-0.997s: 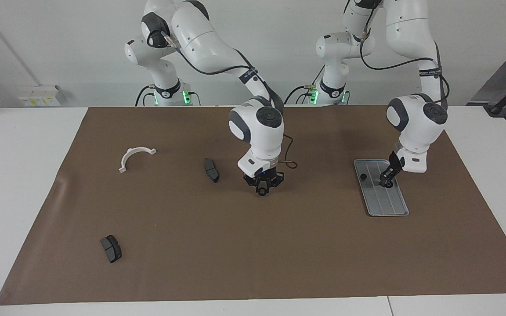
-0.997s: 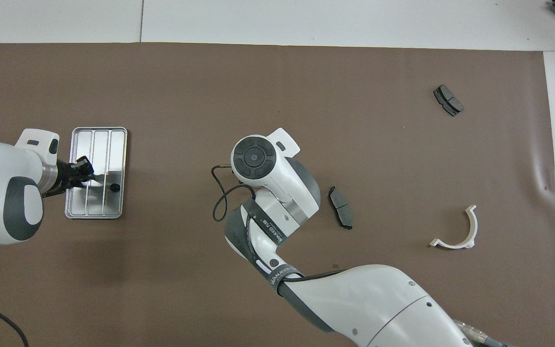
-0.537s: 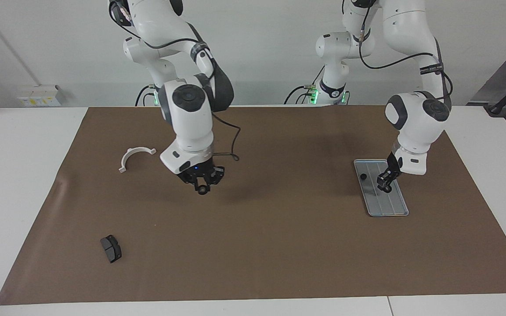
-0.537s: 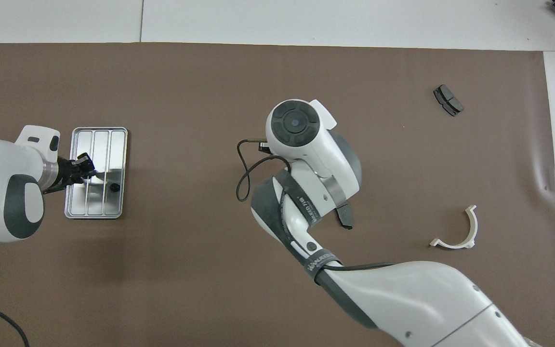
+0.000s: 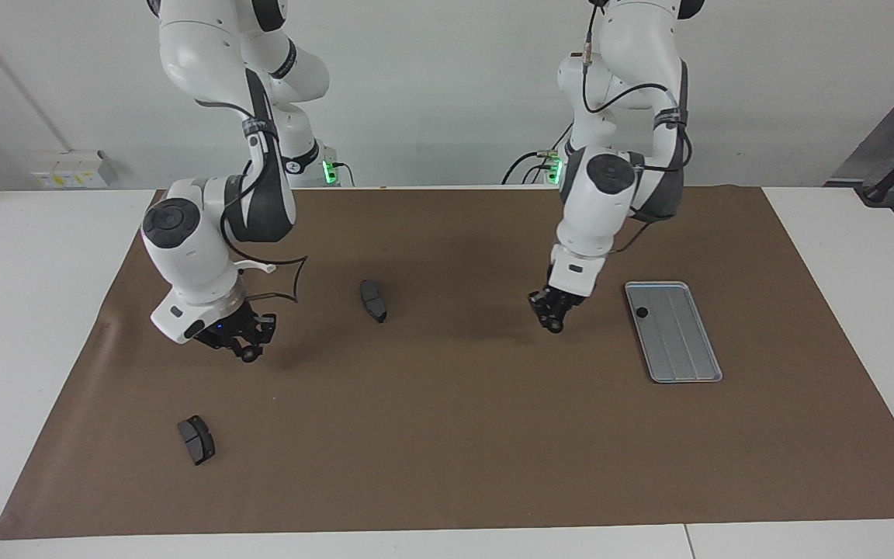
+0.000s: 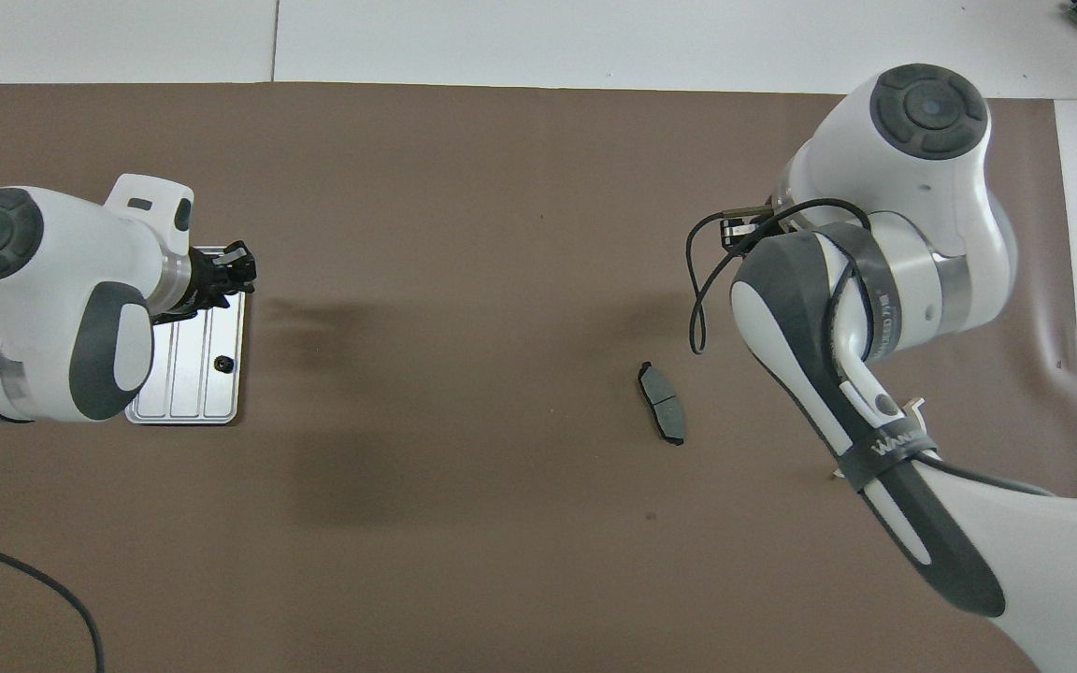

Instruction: Place bearing gear from tray to pile

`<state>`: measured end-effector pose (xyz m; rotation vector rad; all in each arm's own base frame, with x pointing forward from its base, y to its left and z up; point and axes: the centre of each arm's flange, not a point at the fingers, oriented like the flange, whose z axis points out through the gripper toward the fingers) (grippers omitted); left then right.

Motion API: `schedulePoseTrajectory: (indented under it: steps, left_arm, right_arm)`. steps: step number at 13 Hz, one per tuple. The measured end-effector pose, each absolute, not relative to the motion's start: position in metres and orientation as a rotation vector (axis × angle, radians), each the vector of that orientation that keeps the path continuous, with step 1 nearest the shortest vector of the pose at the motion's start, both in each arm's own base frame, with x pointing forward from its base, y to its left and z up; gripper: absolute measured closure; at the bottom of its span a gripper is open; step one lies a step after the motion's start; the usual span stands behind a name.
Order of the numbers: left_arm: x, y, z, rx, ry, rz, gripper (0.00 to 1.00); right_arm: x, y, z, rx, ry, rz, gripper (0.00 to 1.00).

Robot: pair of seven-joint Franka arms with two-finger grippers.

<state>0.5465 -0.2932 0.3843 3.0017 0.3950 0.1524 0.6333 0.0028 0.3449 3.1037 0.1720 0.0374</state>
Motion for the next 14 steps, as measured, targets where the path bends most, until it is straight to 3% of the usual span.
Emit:
schedulePoseTrajectory:
  steps: [3,6,7,8,9,13,14]
  left_arm:
    - [0.54,-0.37,0.386,3.006,0.233,0.156,0.67]
    - [0.54,-0.408,0.372,3.008,0.159,0.153,0.67]
    - [0.536,-0.416,0.37,3.01,0.141,0.15,0.59]
    - [0.531,-0.422,0.371,3.009,0.123,0.151,0.59]
    - [0.527,-0.427,0.372,3.008,0.106,0.151,0.5]
    - [0.53,-0.42,0.37,3.033,0.124,0.123,0.04]
    - [0.542,-0.402,0.371,3.048,0.174,0.106,0.0]
  right_arm:
    - [0.618,-0.019,0.317,3.106,0.183,-0.006,0.66]
    - [0.613,-0.026,0.307,3.106,0.176,0.01,0.66]
    - [0.611,-0.026,0.305,3.106,0.177,0.013,0.66]
    - [0.611,-0.025,0.303,3.107,0.18,0.017,0.65]
    - [0.611,-0.024,0.303,3.107,0.181,0.021,0.58]
    - [0.617,-0.017,0.332,3.107,0.167,0.109,0.09]
    - [0.619,-0.007,0.346,3.109,0.147,0.145,0.0]
